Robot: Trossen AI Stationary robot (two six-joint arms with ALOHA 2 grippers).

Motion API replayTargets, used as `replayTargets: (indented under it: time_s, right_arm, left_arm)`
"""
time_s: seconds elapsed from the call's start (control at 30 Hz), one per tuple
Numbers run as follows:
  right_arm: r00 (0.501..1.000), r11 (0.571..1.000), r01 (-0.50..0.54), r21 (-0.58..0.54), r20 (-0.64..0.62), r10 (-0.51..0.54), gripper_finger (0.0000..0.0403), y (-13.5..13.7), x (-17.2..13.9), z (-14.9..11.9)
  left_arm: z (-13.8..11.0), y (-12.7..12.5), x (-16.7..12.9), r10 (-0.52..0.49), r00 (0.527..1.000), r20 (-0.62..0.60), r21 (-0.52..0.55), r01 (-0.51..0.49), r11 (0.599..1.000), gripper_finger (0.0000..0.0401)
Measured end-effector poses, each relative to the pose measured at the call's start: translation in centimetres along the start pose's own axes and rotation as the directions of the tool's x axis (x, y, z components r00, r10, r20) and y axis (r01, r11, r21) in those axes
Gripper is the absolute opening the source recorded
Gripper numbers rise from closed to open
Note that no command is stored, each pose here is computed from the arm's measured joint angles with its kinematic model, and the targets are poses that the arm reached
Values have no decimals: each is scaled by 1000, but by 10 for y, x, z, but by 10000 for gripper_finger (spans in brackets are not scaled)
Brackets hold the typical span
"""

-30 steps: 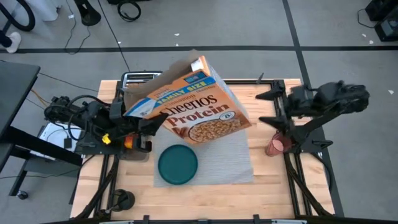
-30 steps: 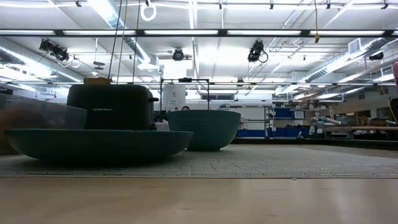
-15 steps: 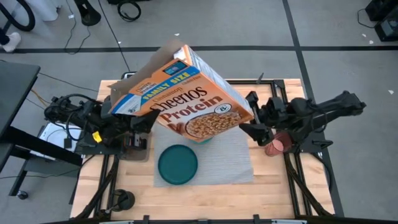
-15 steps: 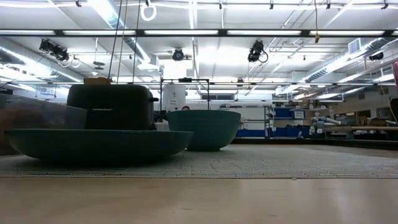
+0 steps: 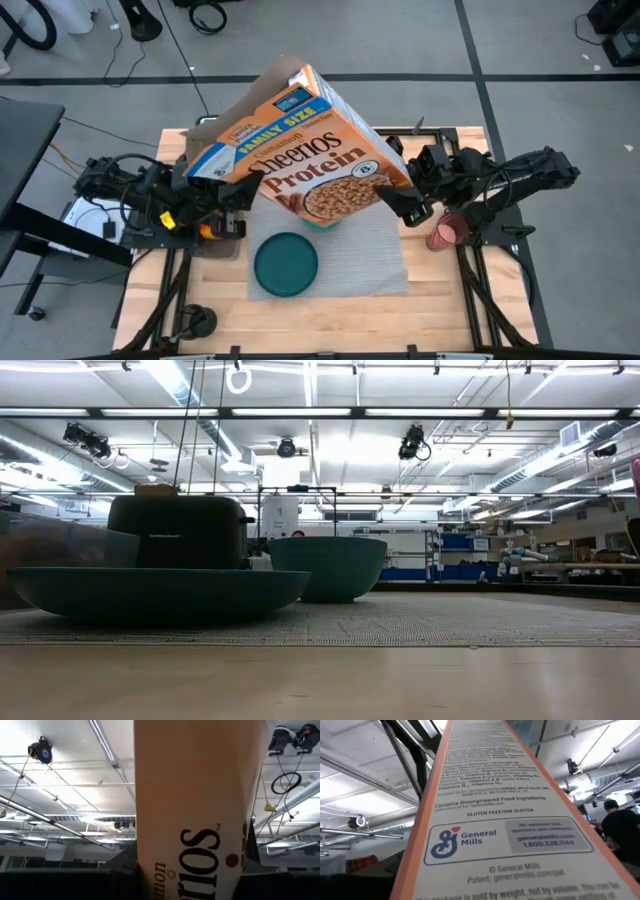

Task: Arrange a breakfast setting
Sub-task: Pour the cereal in the green bowl

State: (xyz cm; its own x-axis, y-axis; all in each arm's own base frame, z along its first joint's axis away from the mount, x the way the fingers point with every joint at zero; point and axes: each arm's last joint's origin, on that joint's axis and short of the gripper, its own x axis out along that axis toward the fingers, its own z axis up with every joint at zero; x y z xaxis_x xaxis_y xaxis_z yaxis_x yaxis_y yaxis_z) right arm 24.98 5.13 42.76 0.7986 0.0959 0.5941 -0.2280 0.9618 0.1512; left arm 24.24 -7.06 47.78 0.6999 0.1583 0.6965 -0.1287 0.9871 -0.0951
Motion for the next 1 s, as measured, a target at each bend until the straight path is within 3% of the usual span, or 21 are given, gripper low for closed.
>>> replayTargets:
  time_s: [0.17,0.3,0.5,0.67,0.77,0.87,1.0]
  right_arm:
    - [999,999,36,-13,12,-36,287,-4,-2,5]
    - [999,999,42,-28,18,-42,286,-5,-3,9]
    - [999,996,51,-75,4,-51,286,-4,-10,21]
    - [998,995,52,-81,22,-51,286,-3,-17,36]
    - [998,993,53,-101,30,-50,286,-2,-19,41]
    - [998,991,61,-115,39,-57,286,-1,-25,50]
    - [997,987,78,-141,-13,-81,286,-1,-37,63]
  left_arm:
    - [-1,0,0,8,1000,-7,3,-8,1000,142]
    - [-1,1,0,23,1000,-13,-17,-23,1000,157]
    - [4,2,-2,27,999,-47,-110,-32,993,227]
    - [8,-2,-7,17,996,-86,-116,-27,993,297]
    - [7,-4,-8,7,995,-101,-108,-18,994,316]
    - [3,-5,-10,0,985,-175,-77,-14,997,319]
    - [5,-6,-24,11,933,-359,-63,-35,997,320]
